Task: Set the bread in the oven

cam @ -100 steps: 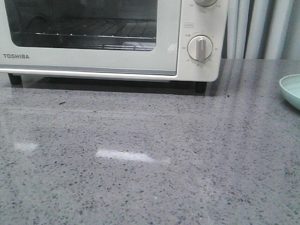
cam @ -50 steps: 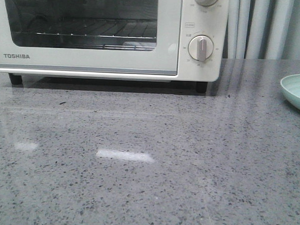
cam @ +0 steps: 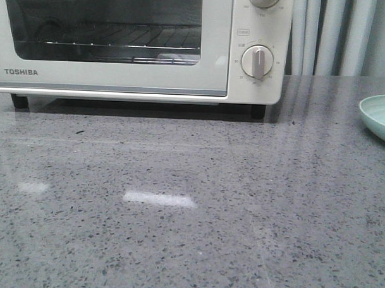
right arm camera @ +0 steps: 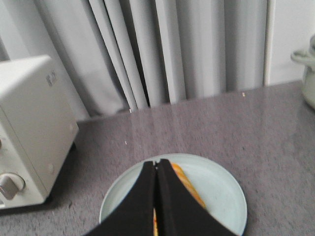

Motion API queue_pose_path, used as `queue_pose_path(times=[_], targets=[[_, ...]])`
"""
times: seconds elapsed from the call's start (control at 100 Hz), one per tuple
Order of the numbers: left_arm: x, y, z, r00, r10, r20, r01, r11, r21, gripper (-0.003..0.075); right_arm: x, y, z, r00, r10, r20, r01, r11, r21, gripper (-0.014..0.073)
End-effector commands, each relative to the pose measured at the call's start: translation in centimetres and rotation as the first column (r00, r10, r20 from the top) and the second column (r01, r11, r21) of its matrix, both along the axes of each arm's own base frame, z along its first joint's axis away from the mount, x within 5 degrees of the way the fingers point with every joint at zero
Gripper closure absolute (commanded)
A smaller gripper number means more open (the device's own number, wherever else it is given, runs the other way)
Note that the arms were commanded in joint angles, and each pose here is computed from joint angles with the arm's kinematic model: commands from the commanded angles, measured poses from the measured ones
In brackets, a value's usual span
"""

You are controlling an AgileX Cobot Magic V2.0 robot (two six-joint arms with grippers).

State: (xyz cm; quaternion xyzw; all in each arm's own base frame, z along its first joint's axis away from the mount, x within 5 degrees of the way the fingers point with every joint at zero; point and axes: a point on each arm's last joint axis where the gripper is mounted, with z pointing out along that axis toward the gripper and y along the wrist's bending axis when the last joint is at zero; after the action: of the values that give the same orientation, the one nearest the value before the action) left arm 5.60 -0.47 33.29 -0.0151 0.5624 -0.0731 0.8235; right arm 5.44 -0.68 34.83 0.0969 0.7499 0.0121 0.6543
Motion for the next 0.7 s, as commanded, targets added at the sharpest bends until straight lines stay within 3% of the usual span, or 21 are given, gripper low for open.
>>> queue_pose_path(times=[0.0,0.12,0.3,0.48,0.69], targets=[[0.5,-0.1,3.0,0.999,-0.006,0.035,0.004,1.000,0.030,0.0742,1.2,-0.2,2.8,1.000,-0.010,-0.010,0.010,1.000,-0.026,0.0671],[2.0,-0.2,4.8,1.000,-0.006,-0.017,0.007,0.999,0.052,0.0741,2.2,-0.3,4.9,0.999,-0.012,-0.036,0.011,1.000,-0.023,0.0671],[4.7,-1.6,7.3,0.986,-0.116,-0.123,0.123,0.991,0.051,0.0741,3.8,-0.5,7.6,0.997,-0.013,-0.071,0.011,1.000,-0.029,0.0671],[7.5,-4.4,8.9,0.921,-0.227,-0.315,0.265,0.961,0.084,0.0741,4.9,-0.6,8.9,0.990,-0.016,-0.143,0.012,1.000,-0.026,0.0671],[10.8,-7.6,9.9,0.851,-0.245,-0.465,0.334,0.935,0.119,0.0741,5.2,-0.5,9.3,0.989,0.001,-0.145,-0.004,1.000,-0.025,0.0671]])
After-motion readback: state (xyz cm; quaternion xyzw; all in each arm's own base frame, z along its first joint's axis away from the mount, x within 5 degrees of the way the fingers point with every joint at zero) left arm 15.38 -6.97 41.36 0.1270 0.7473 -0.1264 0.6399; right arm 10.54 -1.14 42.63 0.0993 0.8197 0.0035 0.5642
